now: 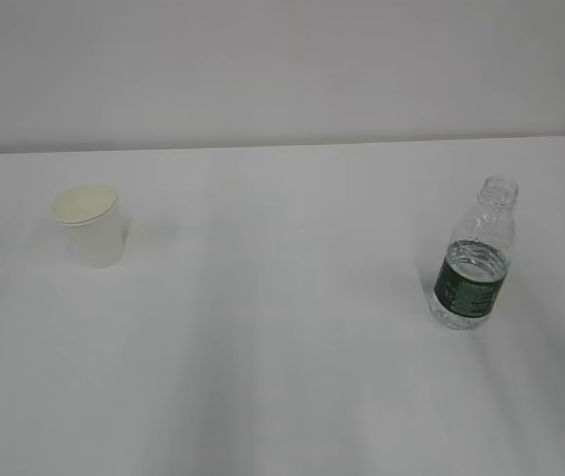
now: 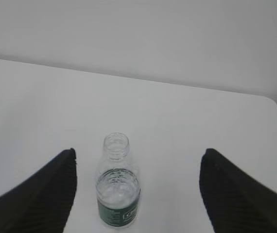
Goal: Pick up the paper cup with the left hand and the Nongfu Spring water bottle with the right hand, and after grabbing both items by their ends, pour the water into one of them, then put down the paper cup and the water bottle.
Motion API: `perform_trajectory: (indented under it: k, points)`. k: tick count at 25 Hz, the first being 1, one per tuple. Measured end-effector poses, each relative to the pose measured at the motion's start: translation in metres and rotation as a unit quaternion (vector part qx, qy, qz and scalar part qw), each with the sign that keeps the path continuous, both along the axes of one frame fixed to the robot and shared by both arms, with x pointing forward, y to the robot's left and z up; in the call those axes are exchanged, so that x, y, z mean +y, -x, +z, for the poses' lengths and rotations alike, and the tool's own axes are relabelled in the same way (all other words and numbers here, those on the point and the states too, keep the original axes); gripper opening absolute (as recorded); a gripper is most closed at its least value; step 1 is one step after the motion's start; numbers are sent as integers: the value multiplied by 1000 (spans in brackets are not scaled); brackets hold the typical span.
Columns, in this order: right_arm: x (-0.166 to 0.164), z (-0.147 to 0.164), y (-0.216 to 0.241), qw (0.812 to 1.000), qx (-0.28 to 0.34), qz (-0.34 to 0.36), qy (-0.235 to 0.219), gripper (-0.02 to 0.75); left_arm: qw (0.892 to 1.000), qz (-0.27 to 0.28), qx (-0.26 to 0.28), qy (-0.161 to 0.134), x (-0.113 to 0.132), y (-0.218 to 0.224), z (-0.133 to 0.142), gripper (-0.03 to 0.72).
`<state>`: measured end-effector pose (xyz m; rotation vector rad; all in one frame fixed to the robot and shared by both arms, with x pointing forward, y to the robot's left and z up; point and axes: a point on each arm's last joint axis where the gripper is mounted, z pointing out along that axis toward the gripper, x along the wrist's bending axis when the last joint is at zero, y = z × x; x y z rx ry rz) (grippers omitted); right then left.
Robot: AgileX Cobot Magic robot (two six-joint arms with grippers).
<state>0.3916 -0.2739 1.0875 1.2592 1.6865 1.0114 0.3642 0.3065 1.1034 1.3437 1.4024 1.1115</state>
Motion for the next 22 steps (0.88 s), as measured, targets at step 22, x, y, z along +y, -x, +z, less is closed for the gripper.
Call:
perform_trajectory:
  k: [22]
  points:
    - [8, -37, -35, 1000, -10, 7, -5, 590, 995, 14, 94, 10, 7, -79, -60, 441]
